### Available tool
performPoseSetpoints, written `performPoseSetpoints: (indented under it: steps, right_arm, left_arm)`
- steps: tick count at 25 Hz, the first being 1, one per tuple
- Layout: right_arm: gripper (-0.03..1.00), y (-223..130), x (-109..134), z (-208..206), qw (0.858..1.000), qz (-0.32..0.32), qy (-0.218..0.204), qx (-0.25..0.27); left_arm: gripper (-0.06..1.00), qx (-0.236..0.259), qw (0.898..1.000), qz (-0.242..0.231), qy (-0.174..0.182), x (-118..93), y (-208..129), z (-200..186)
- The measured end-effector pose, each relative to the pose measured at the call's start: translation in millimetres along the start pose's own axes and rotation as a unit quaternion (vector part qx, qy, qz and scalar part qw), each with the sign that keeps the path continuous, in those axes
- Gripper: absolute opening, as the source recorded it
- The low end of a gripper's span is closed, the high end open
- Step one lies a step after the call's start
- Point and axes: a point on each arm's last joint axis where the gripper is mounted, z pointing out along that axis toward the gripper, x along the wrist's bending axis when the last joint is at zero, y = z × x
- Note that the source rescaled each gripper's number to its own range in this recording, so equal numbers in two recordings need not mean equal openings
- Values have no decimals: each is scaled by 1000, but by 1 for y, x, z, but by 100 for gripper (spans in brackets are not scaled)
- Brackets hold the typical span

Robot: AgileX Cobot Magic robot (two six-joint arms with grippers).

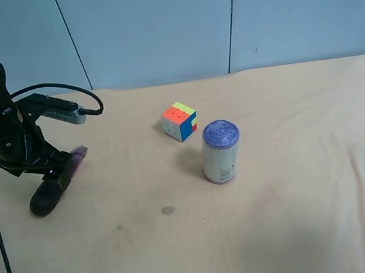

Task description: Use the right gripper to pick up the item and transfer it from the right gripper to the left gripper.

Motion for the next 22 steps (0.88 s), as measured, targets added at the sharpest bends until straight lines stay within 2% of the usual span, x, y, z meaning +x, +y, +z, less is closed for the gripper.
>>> performPoseSetpoints:
  steps: [3,10,17,22]
  right_arm:
    - [83,0,1,0,1000,8,-17,-1]
    - [83,0,1,0,1000,9,-19,-1]
    - [83,0,1,0,1000,9,-19,-1]
    - [83,0,1,0,1000,9,-19,-1]
  left_arm:
    - [70,-4,1000,-13,-5,1,-4,-15]
    - [70,-6,998,-50,-32,0,-29,-70]
    - [70,-74,994,-71,-50,2,-74,-143]
    - [70,-153,983,-81,-65,0,-119,-191]
